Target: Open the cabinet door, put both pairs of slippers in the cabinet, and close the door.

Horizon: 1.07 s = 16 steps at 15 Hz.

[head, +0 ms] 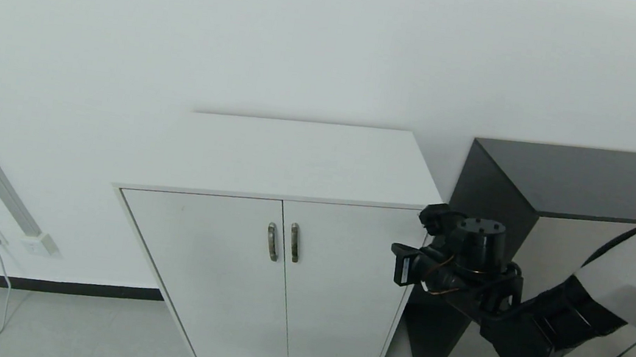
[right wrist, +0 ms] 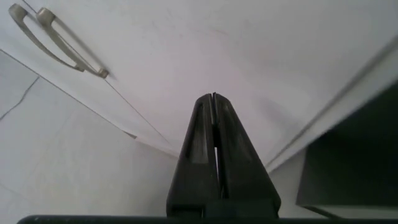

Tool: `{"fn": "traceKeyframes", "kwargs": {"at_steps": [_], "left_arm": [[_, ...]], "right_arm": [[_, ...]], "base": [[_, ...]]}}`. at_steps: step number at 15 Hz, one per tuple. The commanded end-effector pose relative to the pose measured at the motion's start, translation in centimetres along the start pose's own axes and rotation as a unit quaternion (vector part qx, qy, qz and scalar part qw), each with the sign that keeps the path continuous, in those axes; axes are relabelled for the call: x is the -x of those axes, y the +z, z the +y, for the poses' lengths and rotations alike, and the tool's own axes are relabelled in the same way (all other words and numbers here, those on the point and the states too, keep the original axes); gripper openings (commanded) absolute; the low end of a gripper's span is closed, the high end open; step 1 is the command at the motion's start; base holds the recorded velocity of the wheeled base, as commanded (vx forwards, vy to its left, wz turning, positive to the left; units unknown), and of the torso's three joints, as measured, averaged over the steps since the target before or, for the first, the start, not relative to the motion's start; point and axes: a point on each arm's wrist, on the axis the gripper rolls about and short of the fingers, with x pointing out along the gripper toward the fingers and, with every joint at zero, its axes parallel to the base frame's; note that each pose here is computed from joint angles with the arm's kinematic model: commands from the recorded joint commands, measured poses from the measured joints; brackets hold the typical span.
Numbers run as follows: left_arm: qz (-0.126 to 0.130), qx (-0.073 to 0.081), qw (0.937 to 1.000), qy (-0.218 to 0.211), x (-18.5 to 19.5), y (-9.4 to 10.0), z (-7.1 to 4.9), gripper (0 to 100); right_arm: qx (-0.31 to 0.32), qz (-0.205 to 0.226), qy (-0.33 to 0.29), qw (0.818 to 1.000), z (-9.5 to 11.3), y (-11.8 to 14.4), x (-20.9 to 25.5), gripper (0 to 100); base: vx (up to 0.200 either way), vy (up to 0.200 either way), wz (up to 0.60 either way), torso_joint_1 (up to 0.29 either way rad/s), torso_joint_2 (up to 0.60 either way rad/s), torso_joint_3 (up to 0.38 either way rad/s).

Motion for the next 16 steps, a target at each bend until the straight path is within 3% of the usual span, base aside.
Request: {"fn": "traceKeyframes", "kwargs": {"at_steps": [1, 5, 9, 12, 16], "left_arm": [[0.000, 0.000, 1.0000, 0.000, 0.0, 0.0, 0.0, 0], [0.000, 0.000, 1.0000, 0.000, 0.0, 0.0, 0.0, 0], [0.000, 0.000, 1.0000, 0.000, 0.0, 0.0, 0.0, 0], [0.000, 0.000, 1.0000, 0.000, 0.0, 0.0, 0.0, 0], [0.000, 0.001, 1.0000, 0.000, 0.0, 0.0, 0.0, 0]], "right_arm": [[-0.002, -0.021, -0.025, 0.999, -0.2, 1.3, 3.8, 0], [-0.007, -0.041, -0.092, 0.995, -1.6, 2.5, 9.6, 0], [-0.014, -0.048, -0.204, 0.978, -3.8, 2.2, 14.1, 0], [-0.004, -0.036, -0.245, 0.969, -5.0, 0.8, 18.1, 0], [-0.002, -0.015, -0.260, 0.965, -4.9, -2.0, 23.1, 0]], "base": [[0.000, 0.000, 0.00, 0.000, 0.00, 0.000], [0.000, 0.000, 0.00, 0.000, 0.00, 0.000], [0.000, 0.000, 0.00, 0.000, 0.00, 0.000], [0.000, 0.000, 0.00, 0.000, 0.00, 0.000], [0.000, 0.000, 0.00, 0.000, 0.00, 0.000]]}}
